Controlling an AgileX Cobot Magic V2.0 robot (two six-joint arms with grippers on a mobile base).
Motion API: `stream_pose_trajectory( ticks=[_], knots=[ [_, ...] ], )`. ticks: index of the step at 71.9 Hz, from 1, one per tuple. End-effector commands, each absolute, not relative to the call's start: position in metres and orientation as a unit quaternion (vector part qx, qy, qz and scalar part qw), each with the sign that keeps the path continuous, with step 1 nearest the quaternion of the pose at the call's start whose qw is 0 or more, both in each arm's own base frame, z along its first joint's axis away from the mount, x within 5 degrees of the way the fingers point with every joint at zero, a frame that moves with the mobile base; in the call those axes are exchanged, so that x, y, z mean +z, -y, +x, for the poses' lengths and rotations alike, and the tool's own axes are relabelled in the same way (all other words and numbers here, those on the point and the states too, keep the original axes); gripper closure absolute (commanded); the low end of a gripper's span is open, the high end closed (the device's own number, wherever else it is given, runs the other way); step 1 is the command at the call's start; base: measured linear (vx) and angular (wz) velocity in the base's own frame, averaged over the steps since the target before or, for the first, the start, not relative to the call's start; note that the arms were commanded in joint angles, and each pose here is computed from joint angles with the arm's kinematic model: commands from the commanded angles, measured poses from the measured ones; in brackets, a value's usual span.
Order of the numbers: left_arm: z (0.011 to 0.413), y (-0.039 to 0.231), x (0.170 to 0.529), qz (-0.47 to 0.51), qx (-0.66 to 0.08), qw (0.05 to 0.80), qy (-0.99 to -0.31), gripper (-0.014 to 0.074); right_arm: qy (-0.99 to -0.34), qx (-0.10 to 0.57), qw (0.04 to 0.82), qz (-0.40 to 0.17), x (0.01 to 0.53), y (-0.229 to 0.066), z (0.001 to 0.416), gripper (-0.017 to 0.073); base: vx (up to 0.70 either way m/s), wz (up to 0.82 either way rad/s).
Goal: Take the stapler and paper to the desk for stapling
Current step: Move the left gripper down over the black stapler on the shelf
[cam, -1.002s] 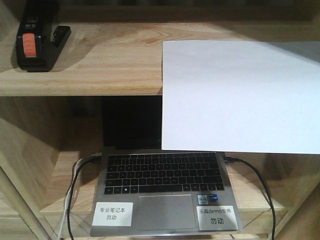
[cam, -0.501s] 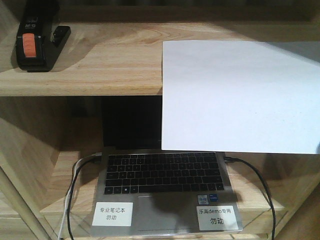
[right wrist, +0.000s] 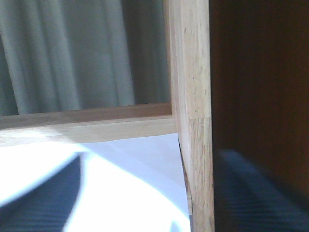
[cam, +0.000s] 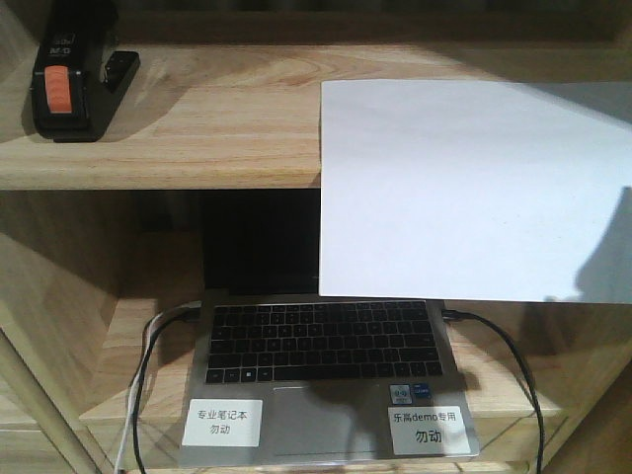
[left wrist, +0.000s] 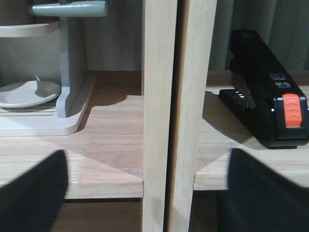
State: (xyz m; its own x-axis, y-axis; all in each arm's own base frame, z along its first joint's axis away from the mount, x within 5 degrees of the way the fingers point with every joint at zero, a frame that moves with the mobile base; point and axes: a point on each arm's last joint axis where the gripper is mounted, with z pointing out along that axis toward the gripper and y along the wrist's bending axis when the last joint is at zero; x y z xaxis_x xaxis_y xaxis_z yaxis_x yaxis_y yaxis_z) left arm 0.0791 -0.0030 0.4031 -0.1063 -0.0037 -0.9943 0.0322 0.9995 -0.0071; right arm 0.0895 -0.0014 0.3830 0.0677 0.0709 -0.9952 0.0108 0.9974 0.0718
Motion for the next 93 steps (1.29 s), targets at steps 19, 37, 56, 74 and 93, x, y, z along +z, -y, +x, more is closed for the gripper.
stream_pose_trajectory(
  ticks=[19,37,56,74,93],
  knots=[
    [0.080,0.003,0.418,0.005,-0.016,0.700,-0.714,-0.0124,-0.650,0.016,0.759,0.025,0.398,0.002,0.089,-0.0153,0.00,0.00],
    [0.080,0.004,0.418,0.010,-0.023,0.700,-0.714,-0.0113,-0.647,0.016,0.762,0.025,0.399,0.002,0.089,-0.0094,0.00,0.00],
    [0.079,0.013,0.417,0.034,-0.079,0.693,-0.716,-0.0103,-0.647,0.016,0.762,0.025,0.399,0.002,0.089,0.0025,0.00,0.00],
    [0.072,0.035,0.419,0.118,-0.189,0.676,-0.703,-0.0092,-0.647,0.016,0.762,0.025,0.399,0.002,0.089,0.0102,0.00,0.00],
    [0.073,0.059,0.419,0.232,-0.242,0.660,-0.672,-0.0080,-0.647,0.016,0.762,0.025,0.399,0.002,0.089,0.0124,0.00,0.00]
  ],
)
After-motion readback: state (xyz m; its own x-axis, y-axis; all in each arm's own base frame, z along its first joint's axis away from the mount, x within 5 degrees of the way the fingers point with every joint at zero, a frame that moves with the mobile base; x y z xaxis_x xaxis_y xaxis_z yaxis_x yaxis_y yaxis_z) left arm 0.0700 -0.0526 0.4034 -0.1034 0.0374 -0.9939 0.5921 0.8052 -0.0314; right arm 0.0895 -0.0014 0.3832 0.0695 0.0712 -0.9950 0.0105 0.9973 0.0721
